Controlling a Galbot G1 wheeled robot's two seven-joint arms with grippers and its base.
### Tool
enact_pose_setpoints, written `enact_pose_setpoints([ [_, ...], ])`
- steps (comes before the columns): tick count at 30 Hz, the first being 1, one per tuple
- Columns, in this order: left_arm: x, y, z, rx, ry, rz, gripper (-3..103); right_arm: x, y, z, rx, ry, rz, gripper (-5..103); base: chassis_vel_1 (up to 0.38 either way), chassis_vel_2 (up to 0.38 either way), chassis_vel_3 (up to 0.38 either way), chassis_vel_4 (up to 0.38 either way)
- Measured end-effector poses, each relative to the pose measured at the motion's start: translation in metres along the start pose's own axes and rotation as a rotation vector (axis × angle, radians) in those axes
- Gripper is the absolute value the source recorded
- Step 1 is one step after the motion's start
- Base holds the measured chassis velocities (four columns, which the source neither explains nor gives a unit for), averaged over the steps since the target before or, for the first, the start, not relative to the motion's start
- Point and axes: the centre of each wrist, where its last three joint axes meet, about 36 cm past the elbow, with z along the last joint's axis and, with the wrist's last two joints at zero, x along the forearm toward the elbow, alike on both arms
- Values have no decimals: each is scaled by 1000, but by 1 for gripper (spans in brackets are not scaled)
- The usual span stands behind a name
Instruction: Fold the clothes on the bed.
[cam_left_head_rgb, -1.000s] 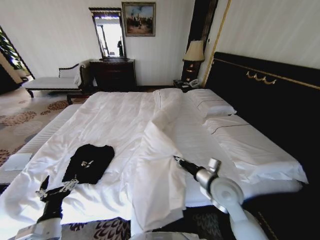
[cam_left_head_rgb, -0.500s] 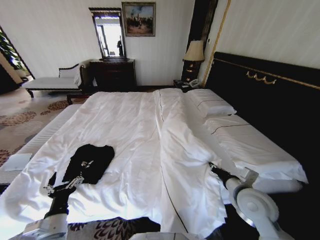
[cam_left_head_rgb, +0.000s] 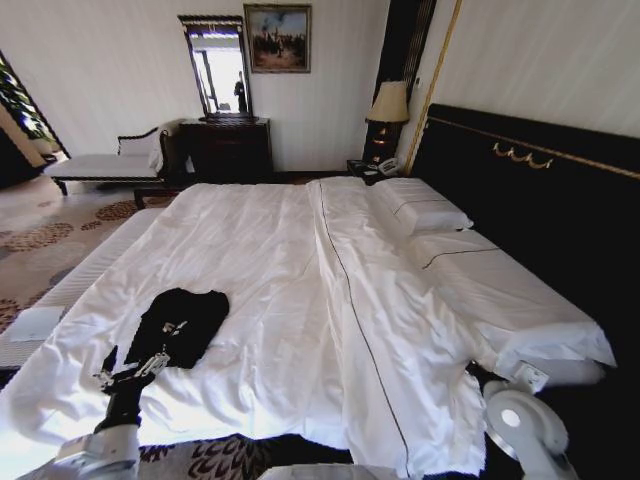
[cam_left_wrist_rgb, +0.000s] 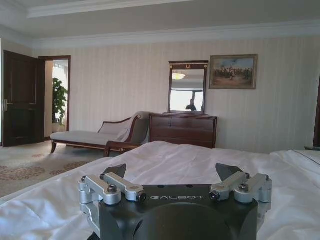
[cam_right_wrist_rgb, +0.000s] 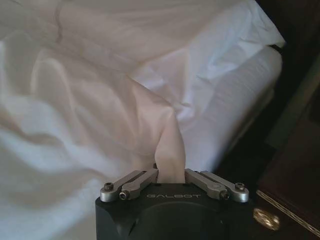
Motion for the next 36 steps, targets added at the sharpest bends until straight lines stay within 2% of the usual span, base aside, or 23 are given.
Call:
enact_pose_setpoints([
  [6, -3, 1, 3, 3, 7, 3, 100, -38, -16, 17, 18, 26, 86, 2, 0, 0, 0, 0],
  [9, -3, 1, 6, 4, 14, 5, 100, -60, -28, 21, 72, 6, 124, 2, 0, 0, 0, 0],
  [15, -3, 1, 7, 8, 17, 7, 100, -80, -43, 25, 126, 5, 173, 2, 0, 0, 0, 0],
  [25, 0, -2, 2, 9, 10, 10, 100, -70, -35, 37, 121, 0, 207, 0, 0, 0, 0, 0],
  [26, 1, -3, 1, 8, 9, 13, 100, -65, -31, 36, 118, -11, 226, 10, 0, 0, 0, 0],
  [27, 1, -3, 0, 7, 7, 15, 100, -60, -30, 33, 111, -26, 225, 10, 0, 0, 0, 0],
  [30, 3, -4, -3, 4, 3, 19, 100, -35, -25, 16, 77, -104, 195, 27, 0, 0, 0, 0],
  [31, 3, -4, -3, 4, 3, 19, 100, -35, -25, 16, 77, -104, 195, 27, 0, 0, 0, 0],
  [32, 3, -4, -4, 3, 1, 20, 100, -18, -20, 6, 54, -156, 165, 33, 0, 0, 0, 0],
  [33, 4, -4, -4, 2, 0, 21, 100, -9, -18, 0, 44, -183, 149, 33, 0, 0, 0, 0],
  [35, 4, -6, -5, -1, -1, 27, 100, 22, -8, -18, 7, -263, 81, 44, 0, 0, 0, 0],
  [36, 4, -6, -5, -1, -1, 27, 100, 22, -8, -18, 7, -263, 81, 44, 0, 0, 0, 0],
])
